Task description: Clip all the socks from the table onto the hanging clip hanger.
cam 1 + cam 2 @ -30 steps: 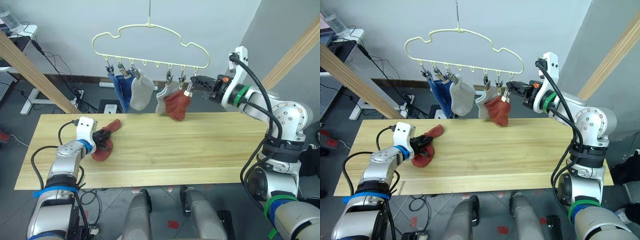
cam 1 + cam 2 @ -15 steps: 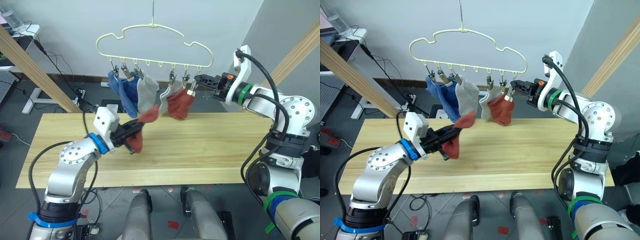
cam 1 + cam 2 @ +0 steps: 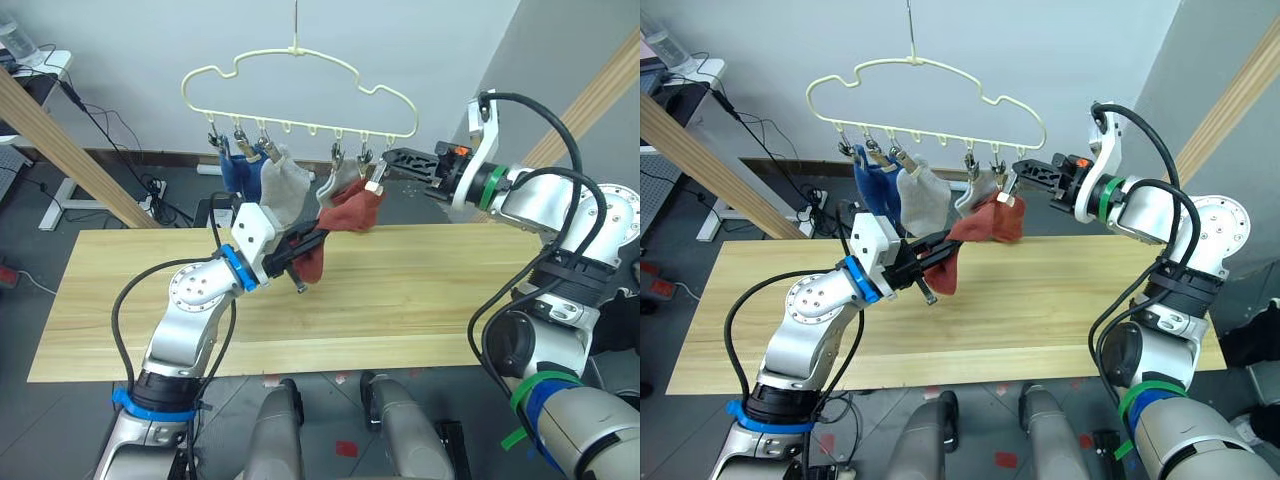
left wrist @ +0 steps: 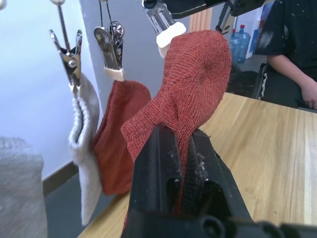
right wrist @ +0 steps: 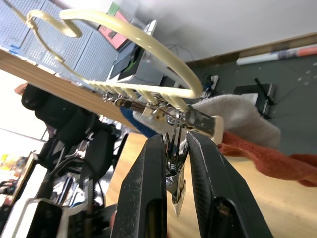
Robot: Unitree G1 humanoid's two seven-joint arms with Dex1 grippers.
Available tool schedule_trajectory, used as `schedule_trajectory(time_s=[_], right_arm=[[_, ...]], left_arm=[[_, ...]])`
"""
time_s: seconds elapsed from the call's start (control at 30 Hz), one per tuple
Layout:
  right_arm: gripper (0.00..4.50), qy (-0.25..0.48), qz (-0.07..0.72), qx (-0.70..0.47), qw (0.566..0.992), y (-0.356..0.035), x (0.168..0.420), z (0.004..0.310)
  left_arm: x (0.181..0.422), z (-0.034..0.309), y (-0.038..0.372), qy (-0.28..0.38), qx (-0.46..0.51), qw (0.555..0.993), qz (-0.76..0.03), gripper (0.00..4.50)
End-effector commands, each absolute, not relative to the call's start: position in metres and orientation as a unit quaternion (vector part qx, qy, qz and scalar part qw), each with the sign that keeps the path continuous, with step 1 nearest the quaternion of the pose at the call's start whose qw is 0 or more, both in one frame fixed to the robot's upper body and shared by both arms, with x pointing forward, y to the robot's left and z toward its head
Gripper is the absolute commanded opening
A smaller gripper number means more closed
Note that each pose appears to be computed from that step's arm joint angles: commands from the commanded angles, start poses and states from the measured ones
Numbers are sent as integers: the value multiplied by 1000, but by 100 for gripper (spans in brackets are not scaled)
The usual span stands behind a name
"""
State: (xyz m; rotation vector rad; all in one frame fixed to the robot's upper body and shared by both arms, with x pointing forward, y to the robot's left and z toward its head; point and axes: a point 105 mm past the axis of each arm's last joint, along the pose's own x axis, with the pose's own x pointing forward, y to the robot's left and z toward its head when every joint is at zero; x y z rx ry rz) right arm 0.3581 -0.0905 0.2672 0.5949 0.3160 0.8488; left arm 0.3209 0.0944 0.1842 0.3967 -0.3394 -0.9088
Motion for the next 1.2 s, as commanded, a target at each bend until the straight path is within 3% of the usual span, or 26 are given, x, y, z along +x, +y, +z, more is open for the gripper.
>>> schedule_trajectory(time_s=[0.03,1.13,1.2], right_arm=[[62,123,421,274,856,-90,349,284],[62,130,423,262,858,-84,345,278],[105,130,424,260,858,-84,344,278]], left_arm=[[322,194,91,-190,197,861,-430,3],[334,210,75,-221,189,865,-409,3],[333,210,75,-222,190,864,-411,0]])
